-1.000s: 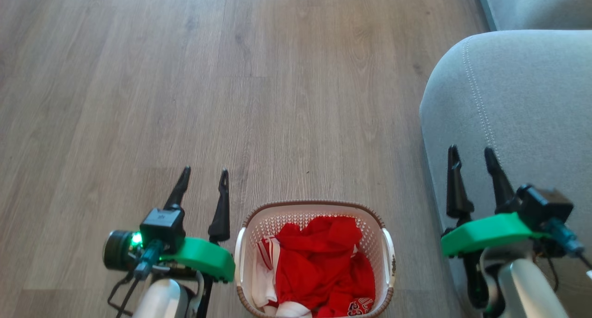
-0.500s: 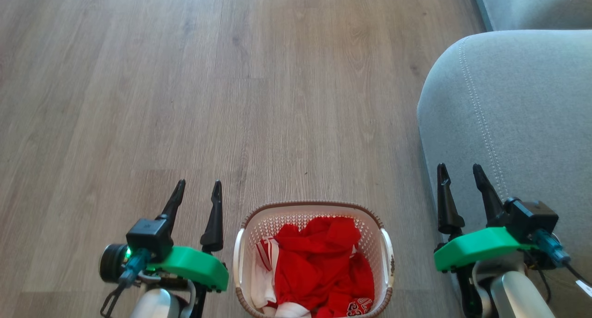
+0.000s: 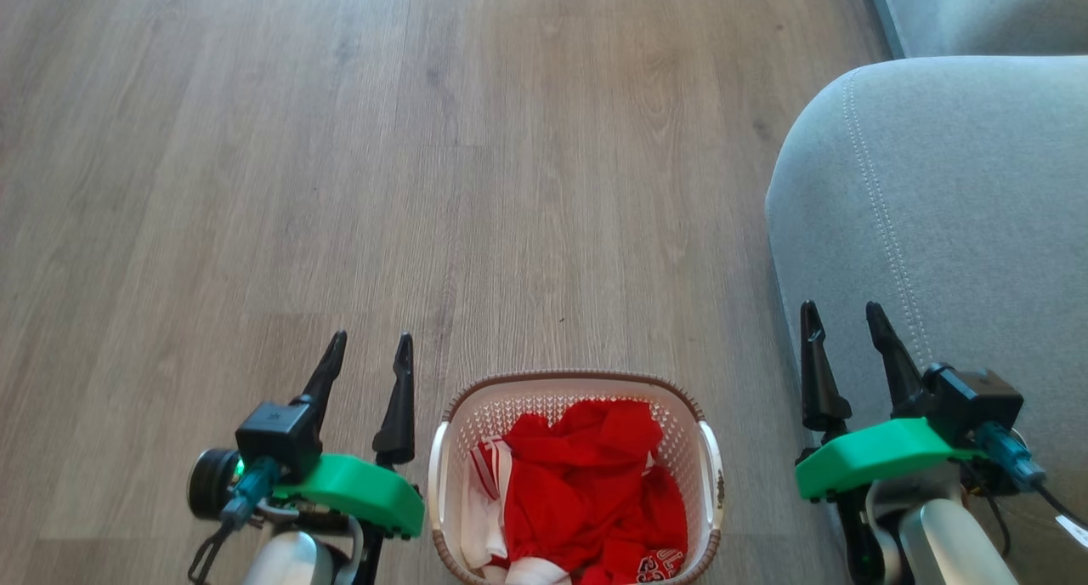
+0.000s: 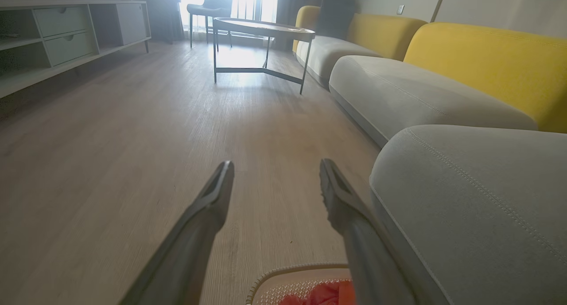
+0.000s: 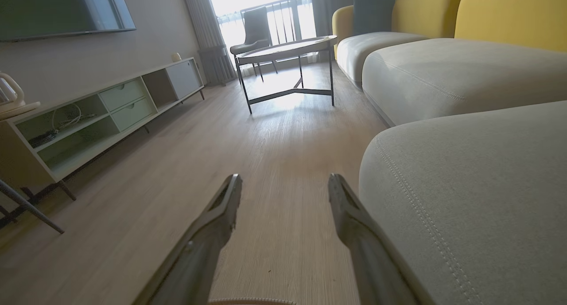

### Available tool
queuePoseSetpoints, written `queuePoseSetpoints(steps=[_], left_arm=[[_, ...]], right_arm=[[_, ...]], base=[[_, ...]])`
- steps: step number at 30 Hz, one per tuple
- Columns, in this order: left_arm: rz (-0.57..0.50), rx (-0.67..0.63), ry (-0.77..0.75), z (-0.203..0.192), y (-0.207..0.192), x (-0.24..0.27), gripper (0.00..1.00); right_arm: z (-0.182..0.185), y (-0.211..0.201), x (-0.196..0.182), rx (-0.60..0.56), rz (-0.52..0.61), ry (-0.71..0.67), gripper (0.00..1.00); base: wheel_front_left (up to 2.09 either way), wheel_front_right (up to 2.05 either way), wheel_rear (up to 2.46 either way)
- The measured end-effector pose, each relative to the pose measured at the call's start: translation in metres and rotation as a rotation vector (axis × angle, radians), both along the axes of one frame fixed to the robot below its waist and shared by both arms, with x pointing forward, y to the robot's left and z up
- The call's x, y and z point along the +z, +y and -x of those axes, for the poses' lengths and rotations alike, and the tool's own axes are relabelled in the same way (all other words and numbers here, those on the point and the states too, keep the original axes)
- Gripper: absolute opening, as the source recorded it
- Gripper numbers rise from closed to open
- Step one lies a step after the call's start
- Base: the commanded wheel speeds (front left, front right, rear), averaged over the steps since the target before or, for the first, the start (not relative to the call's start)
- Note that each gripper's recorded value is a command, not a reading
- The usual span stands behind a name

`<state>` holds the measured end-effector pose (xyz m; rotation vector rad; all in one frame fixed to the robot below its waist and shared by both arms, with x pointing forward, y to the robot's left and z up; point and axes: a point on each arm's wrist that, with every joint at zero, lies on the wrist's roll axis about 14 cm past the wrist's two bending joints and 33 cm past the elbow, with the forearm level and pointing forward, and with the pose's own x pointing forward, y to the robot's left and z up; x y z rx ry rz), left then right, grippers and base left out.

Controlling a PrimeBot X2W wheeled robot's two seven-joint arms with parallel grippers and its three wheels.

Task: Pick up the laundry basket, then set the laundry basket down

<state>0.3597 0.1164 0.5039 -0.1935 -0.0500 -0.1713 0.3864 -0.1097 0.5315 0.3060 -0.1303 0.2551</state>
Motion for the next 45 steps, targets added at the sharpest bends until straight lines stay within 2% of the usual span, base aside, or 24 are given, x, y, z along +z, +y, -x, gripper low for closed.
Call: queuePoseSetpoints(steps=[27, 28, 36, 45], left_arm=[[0.017, -0.022, -0.009, 0.001, -0.006, 0.004, 1.0], [0.025, -0.027, -0.007, 0.001, -0.007, 0.003, 0.0], [0.027, -0.019, 0.184, 0.03, -0.005, -0.055, 0.0], [0.13, 0.006, 0.216, 0.026, 0.0, -0.055, 0.0]], right_arm=[[0.003, -0.002, 0.002, -0.006, 0.0, -0.004, 1.0], [0.003, -0.002, 0.001, -0.006, 0.0, -0.003, 0.0], [0.021, -0.007, -0.052, -0.016, 0.008, 0.169, 0.0], [0.021, -0.014, -0.055, -0.041, -0.094, 0.207, 0.0]], base=[[0.0, 0.0, 0.0], [0.0, 0.0, 0.0], [0.0, 0.0, 0.0], [0.0, 0.0, 0.0]])
